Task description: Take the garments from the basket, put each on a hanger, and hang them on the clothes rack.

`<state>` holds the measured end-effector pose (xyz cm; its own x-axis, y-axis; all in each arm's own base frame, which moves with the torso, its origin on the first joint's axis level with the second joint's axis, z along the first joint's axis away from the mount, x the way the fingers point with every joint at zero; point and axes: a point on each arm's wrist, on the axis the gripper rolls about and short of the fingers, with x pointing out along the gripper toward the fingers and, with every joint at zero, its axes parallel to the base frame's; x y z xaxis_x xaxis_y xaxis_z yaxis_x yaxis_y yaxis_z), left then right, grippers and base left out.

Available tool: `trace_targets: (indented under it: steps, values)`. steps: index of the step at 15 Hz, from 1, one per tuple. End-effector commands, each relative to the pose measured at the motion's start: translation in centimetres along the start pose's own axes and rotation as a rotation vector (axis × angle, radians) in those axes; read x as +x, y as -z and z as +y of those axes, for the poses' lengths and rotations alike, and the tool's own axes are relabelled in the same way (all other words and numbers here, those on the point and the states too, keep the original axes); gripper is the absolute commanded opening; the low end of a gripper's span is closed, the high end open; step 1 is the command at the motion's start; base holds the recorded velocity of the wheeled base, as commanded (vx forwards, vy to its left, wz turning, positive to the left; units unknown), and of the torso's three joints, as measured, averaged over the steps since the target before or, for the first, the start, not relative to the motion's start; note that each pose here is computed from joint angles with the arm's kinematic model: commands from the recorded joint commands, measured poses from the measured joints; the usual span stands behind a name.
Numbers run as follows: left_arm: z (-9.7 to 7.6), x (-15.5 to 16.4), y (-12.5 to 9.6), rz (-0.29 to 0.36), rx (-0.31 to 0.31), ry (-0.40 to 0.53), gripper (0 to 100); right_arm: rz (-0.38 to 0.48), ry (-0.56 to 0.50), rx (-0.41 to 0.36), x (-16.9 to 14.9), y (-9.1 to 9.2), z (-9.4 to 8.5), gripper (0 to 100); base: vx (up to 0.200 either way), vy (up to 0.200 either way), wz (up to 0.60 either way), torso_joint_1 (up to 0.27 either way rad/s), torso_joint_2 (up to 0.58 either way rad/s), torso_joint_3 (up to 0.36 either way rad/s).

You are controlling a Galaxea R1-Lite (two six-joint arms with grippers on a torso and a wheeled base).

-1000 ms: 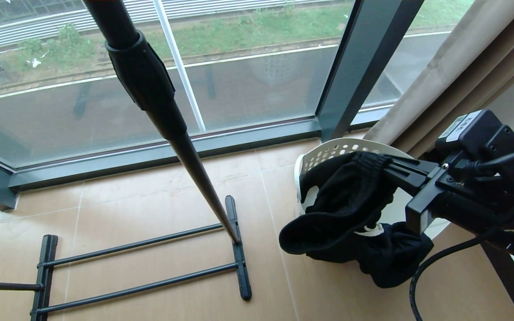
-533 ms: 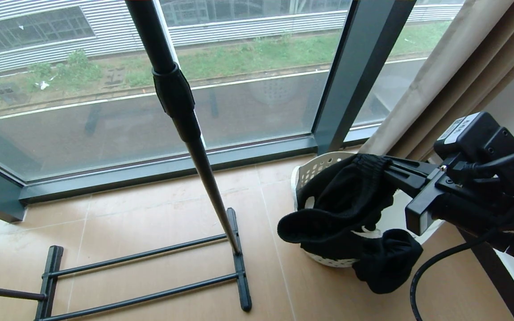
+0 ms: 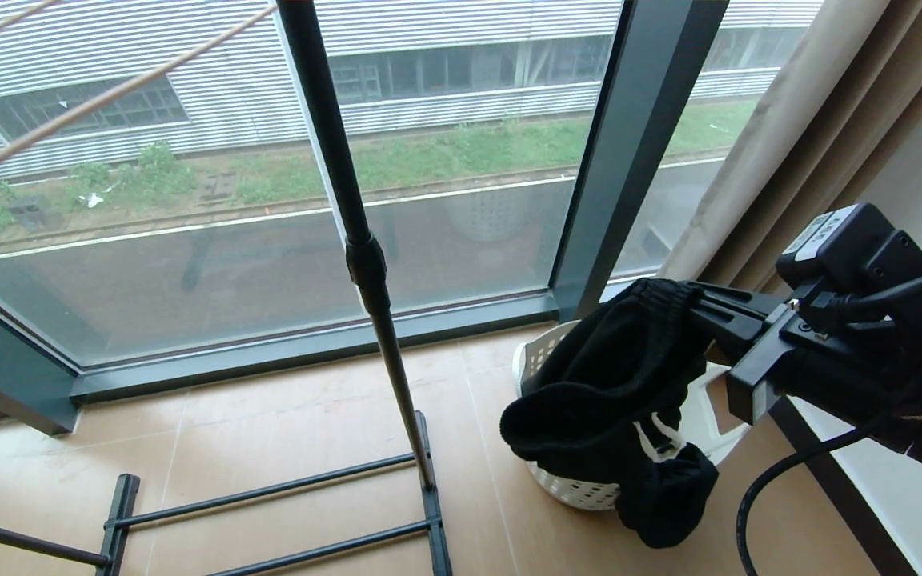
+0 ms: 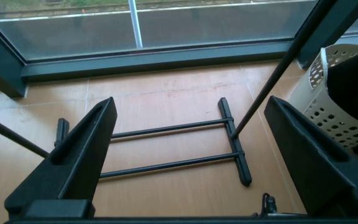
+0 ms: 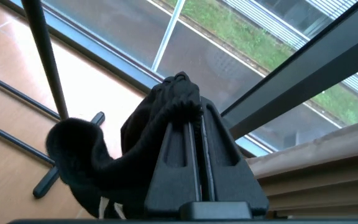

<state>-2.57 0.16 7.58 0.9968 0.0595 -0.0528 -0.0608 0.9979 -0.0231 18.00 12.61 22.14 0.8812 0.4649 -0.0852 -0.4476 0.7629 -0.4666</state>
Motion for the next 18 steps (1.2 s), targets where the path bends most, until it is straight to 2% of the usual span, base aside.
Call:
trace_targets:
  steps: [1,10,18]
  values:
    - [0.00,0.01,-0.01,0.001,-0.001,0.000,100,0.012,-0.006,-0.002,0.28,0.23,0.18,0,0.000,0.000,0.00,0.154,-0.48,-0.129]
    - [0.00,0.01,-0.01,0.001,0.001,0.000,100,0.022,-0.010,-0.003,0.49,0.44,0.28,0,0.000,0.000,0.00,0.176,-0.49,-0.112]
    - [0.00,0.01,-0.01,0.001,0.001,0.000,100,0.036,-0.016,-0.006,0.86,0.76,0.50,0,0.000,0.000,0.00,0.228,-0.54,-0.115]
